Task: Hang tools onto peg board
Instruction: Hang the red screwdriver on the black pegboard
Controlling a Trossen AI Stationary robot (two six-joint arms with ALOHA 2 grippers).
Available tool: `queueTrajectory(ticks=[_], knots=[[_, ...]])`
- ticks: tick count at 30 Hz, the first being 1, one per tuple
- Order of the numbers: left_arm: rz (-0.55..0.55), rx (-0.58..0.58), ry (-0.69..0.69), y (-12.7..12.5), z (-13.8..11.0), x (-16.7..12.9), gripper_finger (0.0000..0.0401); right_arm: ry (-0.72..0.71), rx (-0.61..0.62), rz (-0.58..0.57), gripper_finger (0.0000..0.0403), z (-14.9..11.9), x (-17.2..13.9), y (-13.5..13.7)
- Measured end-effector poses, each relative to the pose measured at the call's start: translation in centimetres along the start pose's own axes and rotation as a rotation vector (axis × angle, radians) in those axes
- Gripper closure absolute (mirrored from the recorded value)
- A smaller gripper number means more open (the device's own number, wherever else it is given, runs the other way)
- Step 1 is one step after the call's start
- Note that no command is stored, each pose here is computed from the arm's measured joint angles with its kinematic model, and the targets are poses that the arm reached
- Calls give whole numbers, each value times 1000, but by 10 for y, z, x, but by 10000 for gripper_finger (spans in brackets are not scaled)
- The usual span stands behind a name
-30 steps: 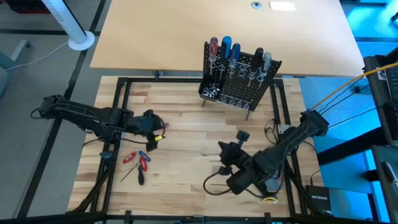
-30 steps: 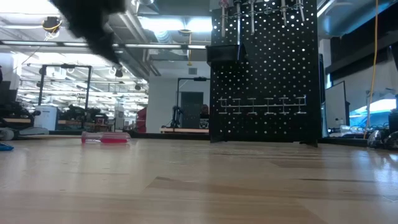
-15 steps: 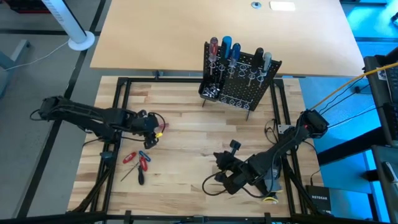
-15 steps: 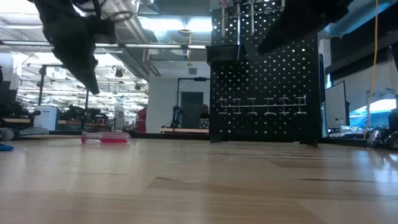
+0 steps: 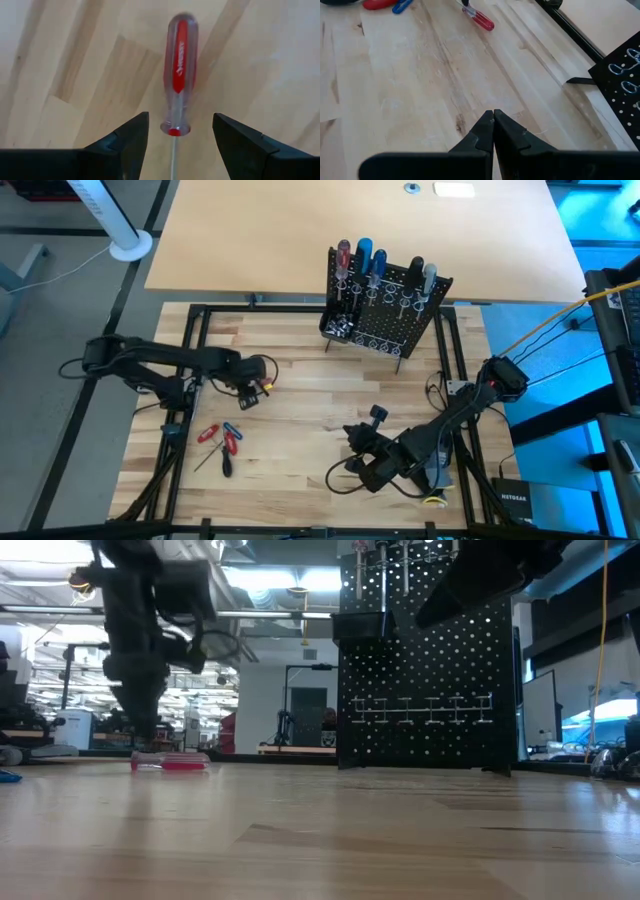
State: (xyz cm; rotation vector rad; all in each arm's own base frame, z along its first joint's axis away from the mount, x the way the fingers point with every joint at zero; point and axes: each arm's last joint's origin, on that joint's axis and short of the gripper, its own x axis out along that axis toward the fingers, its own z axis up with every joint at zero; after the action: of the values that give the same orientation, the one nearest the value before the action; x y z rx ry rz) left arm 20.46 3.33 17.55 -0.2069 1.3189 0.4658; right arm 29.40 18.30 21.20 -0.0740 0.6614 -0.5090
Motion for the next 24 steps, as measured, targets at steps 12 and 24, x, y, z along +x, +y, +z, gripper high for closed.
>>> queueTrajectory(ticks=[12,24], knots=[[-75,48,126,1,9,35,196,0,-1,0,391,0,0,0],[-92,76,140,-1,11,42,324,6,13,14,391,0,0,1]])
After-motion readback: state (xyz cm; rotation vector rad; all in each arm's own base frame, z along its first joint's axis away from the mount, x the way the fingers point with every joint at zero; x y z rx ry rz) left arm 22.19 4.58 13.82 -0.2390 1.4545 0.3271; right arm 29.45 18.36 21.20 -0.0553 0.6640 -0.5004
